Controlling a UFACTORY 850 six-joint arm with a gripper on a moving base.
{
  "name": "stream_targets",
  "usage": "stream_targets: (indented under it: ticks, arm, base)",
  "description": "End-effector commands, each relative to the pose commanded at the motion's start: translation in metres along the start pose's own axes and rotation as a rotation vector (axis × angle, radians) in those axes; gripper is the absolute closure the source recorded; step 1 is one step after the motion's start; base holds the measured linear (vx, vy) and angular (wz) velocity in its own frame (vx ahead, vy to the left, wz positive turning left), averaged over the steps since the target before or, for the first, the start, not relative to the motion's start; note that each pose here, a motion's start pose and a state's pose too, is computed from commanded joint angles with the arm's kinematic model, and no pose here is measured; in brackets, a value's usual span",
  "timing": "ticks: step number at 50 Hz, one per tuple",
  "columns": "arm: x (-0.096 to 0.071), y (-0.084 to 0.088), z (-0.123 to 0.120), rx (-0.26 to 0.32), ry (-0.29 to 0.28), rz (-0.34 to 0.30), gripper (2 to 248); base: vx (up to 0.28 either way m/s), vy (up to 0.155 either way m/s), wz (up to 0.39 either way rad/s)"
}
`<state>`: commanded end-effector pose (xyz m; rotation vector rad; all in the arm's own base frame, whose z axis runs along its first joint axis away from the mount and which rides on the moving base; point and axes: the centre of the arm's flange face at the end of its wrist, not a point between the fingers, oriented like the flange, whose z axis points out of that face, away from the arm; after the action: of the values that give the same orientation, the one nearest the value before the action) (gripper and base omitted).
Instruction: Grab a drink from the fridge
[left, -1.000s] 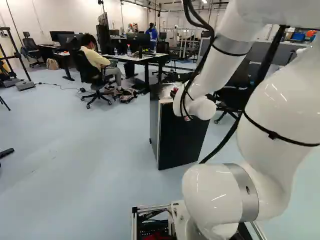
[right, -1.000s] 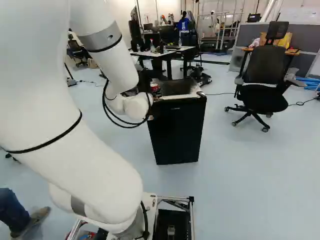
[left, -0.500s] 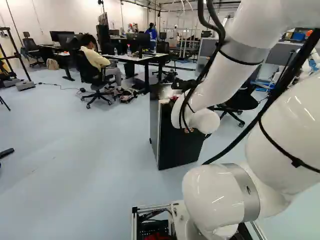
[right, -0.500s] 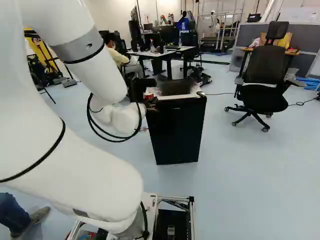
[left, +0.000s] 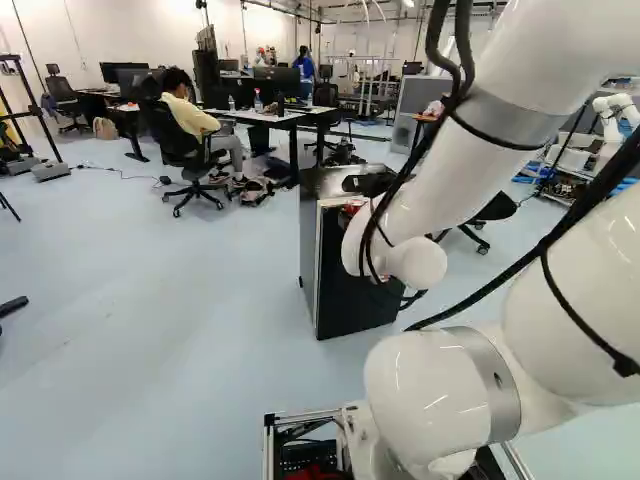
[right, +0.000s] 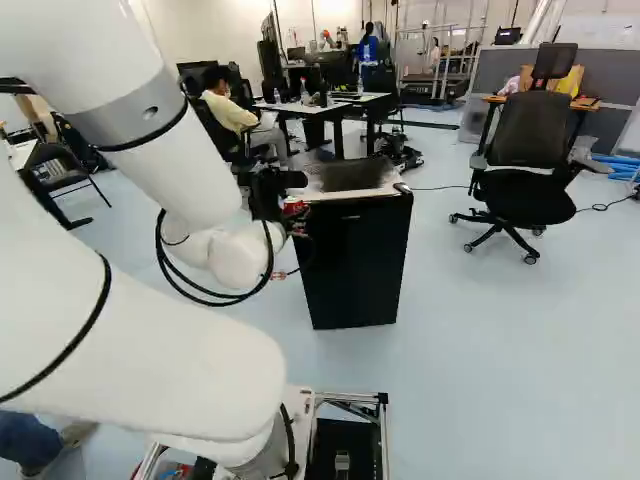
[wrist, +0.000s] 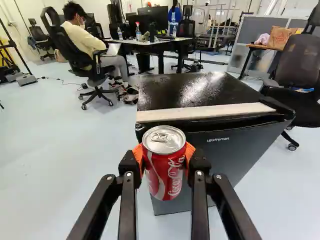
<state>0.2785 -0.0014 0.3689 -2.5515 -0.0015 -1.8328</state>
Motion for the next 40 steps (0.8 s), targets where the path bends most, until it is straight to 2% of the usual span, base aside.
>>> stream_targets:
  ticks: [40]
  arm:
    - [-0.0057,-0.0014,-0.0067,-0.001,-0.007,0.001,150]
  base:
    - [0.0,0.0,0.0]
